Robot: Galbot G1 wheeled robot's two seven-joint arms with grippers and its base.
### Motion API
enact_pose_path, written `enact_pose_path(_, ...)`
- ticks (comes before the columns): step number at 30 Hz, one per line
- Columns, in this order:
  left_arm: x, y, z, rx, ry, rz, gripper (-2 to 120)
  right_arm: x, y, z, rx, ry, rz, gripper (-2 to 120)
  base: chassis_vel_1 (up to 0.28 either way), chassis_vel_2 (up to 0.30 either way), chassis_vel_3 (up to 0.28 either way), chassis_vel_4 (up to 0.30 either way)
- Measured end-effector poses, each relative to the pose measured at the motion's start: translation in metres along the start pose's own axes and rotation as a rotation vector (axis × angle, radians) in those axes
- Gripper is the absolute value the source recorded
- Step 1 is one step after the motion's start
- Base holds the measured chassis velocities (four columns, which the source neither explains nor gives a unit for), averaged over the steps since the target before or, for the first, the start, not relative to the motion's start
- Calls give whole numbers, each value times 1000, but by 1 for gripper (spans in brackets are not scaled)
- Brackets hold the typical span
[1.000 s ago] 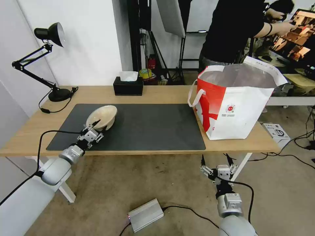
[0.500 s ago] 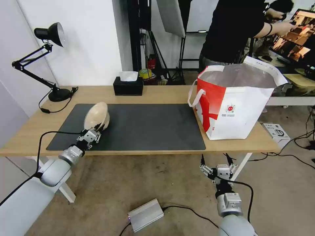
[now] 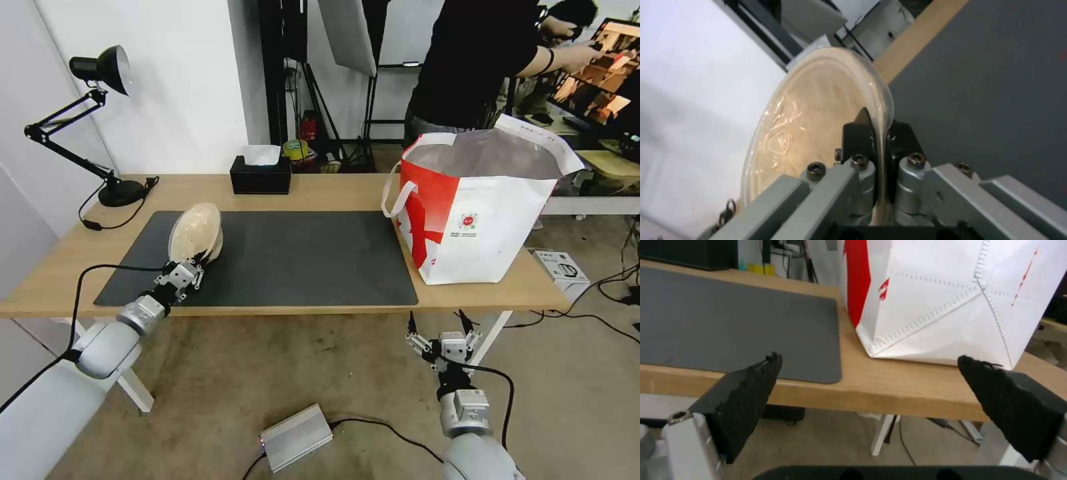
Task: Pick up the trash from the table and place it into the takeout bag.
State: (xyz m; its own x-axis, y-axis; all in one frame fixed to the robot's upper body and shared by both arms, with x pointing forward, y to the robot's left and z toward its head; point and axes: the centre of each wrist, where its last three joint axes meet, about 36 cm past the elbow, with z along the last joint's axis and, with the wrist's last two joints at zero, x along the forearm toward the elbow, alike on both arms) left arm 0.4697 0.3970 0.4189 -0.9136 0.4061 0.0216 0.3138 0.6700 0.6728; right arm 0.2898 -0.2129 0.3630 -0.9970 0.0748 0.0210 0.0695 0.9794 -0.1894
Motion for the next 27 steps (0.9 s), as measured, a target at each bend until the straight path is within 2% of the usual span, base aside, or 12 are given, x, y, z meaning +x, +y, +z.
enact_pose_path(3,-3,4,-7,-29,-27,2,1,0,1,0,-2,0,1,100,0,0,0,0)
enact_pose_path(7,-11,17,-23,-109,-86,24,1,0,1,-1,-2,0,1,100,0,0,0,0)
enact_pose_path(13,-19,32,-38,-158,-132,42,1,-1,1,-3,-2,-3,1,100,0,0,0,0)
enact_pose_path(17,-35,55,-56,-221,-196,58,0,0,1,-4,-4,0,0,100,0,0,0,0)
enact_pose_path(18,-35,55,-56,-221,-196,58,0,0,1,-4,-4,0,0,100,0,0,0,0)
enact_pose_path(21,-43,72,-68,-249,-222,49,0,3,2,-4,-7,7,1,100,0,0,0,0)
enact_pose_path(27,-45,84,-74,-259,-228,42,0,7,-1,-4,-3,14,4,100,0,0,0,0)
